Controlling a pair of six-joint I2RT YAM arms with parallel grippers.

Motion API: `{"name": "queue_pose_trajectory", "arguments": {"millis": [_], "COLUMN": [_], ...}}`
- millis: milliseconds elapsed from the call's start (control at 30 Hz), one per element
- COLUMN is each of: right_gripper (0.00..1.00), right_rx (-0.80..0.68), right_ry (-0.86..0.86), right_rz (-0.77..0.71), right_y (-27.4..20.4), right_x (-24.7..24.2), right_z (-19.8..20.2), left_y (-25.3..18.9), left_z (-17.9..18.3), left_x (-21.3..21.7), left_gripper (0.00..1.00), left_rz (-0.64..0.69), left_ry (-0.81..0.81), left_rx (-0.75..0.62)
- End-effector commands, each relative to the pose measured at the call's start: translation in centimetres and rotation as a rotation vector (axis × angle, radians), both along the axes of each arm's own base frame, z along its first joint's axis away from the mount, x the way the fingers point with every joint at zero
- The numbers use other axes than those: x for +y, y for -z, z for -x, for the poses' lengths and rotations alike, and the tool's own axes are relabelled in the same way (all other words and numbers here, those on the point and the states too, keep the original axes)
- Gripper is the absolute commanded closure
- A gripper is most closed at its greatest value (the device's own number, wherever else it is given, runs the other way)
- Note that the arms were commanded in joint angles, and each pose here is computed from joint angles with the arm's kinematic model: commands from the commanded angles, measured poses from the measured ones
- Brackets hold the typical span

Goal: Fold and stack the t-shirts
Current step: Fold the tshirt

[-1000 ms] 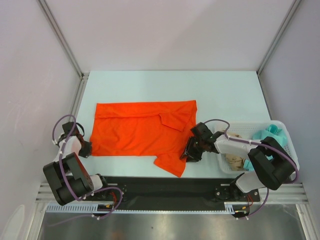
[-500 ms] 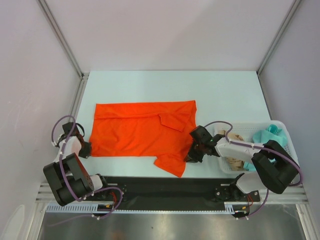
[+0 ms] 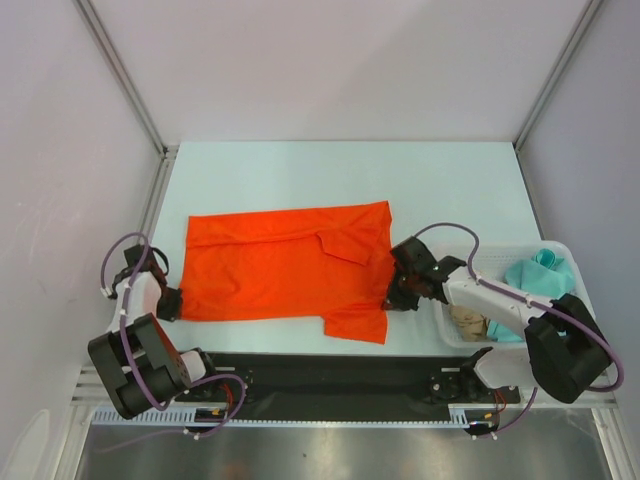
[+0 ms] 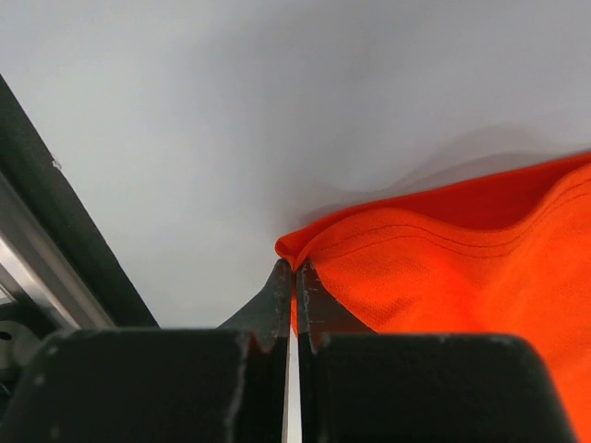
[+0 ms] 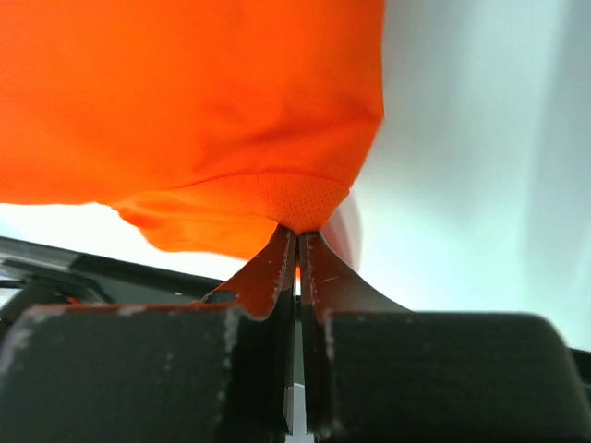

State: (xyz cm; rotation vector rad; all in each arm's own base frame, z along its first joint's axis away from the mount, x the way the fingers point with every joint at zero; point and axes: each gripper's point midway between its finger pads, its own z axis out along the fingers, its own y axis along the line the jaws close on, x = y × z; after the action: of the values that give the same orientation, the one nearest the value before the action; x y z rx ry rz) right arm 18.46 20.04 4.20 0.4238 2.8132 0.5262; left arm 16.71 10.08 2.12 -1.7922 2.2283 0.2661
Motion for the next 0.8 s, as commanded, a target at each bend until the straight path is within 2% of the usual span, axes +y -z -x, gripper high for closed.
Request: {"name": "queue_pose_trajectory", "arguments": {"millis": [0, 200, 433, 533, 767], "right_gripper": [1.00, 1.00, 1.00, 1.00, 1.00], "right_rx": [-0.061, -0.058, -0.067, -0.078, -0.079], "right_ry": [-0.053, -0.099, -0.091, -0.097, -0.082], "right_rz": [0.002, -0.013, -0.037, -0.047, -0.049], "right_y": [-2.1, -3.2, -4.5, -5.3, -5.3], "right_x": [-0.5, 0.3, 0.3, 0.4, -0.4], "right_z": [-2.2, -3.9, -7.5, -9.1, -12.4], "left_y": [-2.4, -2.5, -4.9, -5.0, -5.2], "left_z": [-1.0, 0.3, -1.2, -0.8, -3.5], "left_x": [0.7, -0.8, 0.5, 0.1, -0.3], "left_gripper": [1.00, 1.00, 1.00, 1.00, 1.00], "left_rz": [-0.032, 0.039, -0.004, 0.009, 0.025], "left_ry": [-0.027, -0.103, -0.132, -0.156, -0.126], "left_rx": [-0.043, -0.003, -0.007, 0.020, -0.028]}}
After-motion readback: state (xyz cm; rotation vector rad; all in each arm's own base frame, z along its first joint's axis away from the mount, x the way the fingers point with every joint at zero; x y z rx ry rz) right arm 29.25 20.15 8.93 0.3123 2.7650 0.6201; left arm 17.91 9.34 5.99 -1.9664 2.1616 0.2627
